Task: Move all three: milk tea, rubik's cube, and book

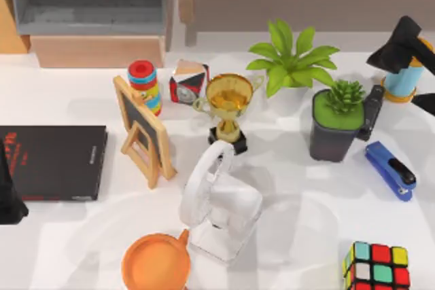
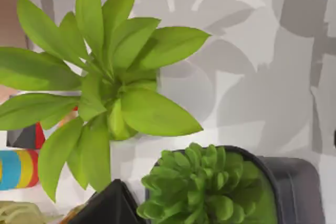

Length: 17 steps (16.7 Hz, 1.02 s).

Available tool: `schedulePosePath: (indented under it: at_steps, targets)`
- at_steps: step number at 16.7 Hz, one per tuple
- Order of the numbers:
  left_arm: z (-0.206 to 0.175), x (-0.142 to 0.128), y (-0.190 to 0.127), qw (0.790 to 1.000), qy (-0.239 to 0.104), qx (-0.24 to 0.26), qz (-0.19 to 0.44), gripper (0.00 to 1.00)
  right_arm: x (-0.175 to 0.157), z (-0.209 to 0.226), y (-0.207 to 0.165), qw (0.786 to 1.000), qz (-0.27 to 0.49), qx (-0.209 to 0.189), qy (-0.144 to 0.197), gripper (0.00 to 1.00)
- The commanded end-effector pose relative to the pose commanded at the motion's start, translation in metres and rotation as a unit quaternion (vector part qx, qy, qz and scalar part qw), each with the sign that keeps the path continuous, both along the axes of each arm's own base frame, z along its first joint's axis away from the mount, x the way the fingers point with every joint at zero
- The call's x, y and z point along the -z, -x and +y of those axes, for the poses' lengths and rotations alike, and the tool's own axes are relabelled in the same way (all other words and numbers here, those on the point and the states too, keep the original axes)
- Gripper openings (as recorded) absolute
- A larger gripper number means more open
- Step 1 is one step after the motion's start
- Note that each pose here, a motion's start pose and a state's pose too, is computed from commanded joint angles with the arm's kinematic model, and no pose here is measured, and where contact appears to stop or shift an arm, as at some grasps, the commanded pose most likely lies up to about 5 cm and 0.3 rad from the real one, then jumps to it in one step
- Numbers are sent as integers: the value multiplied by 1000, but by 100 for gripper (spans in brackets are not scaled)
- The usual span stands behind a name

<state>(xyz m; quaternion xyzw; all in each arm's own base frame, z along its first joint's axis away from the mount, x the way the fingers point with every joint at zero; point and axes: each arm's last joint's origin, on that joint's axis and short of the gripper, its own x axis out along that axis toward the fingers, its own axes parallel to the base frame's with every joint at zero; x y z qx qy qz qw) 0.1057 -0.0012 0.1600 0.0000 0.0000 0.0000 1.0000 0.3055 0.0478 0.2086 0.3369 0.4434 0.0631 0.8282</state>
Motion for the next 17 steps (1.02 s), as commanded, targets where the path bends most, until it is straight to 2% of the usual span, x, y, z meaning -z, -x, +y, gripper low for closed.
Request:
schedulePosePath:
  at_steps: [2,5,9,11,13,17]
  targets:
    - [0,0,0,1000,0,0,0,100,7,33,30,993,112,-21,21,100]
    - [0,0,0,1000,0,0,0,100,12,69,75,966,235,-53,95,100]
    - [0,0,0,1000,0,0,0,100,6,94,120,927,297,-100,209,100]
    - [0,0,0,1000,0,0,0,100,-1,99,131,915,297,-117,245,100]
    - [0,0,0,1000,0,0,0,100,-5,101,136,911,292,-126,262,100]
    - [0,0,0,1000,0,0,0,100,-5,101,136,911,292,-126,262,100]
